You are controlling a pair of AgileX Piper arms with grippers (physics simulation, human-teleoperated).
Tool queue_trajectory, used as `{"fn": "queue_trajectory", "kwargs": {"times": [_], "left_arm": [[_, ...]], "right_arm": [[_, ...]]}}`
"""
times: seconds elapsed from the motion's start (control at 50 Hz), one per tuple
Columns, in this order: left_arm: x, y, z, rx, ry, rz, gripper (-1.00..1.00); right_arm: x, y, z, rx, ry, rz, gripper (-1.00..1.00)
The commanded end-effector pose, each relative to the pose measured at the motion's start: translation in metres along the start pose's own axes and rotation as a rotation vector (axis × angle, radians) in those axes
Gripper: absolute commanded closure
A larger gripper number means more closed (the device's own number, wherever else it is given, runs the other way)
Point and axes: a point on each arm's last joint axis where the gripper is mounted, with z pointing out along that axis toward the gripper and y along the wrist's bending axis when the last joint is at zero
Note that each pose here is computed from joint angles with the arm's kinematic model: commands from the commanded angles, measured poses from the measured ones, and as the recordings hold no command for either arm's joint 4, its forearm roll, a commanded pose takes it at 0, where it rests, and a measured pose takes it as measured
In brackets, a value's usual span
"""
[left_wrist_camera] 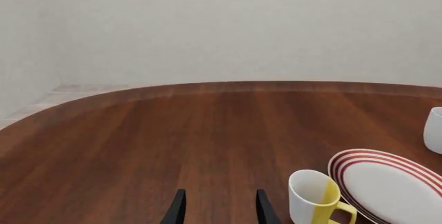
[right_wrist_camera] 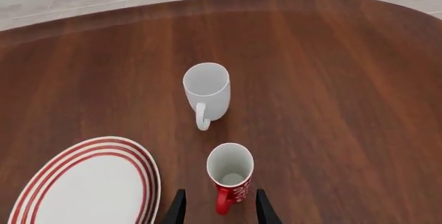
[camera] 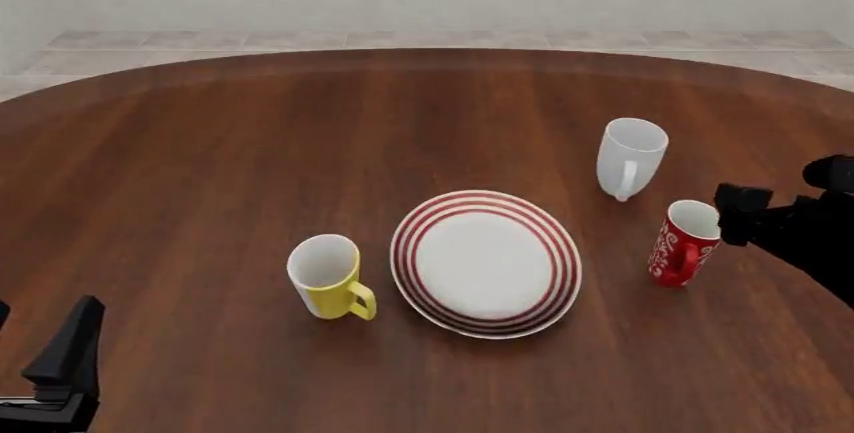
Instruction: Pick up the red mug and put it on the plate
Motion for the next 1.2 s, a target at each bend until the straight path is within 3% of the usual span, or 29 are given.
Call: {"fn": "queue_trajectory", "kwargs": {"times": [0.02,0.84,1.2], "left_arm": [[0.0,0.0,0.0,-0.001,-0.001,-0.002,-1.0],[0.001,0.0,0.0,-0.001,-0.004,-0.008,-1.0],[-0.001,0.0,0.0,0.0,-0.006,-0.009,-1.0]], "right_arm": [[0.008,-0.001,0.011,0.003,0.02,-0.004,-1.0],[0.031,-0.005,0.034,0.016,0.072,0.021,-1.0],[0.039,-0.007,0.038,0.022,0.076,0.078,-1.0]]}}
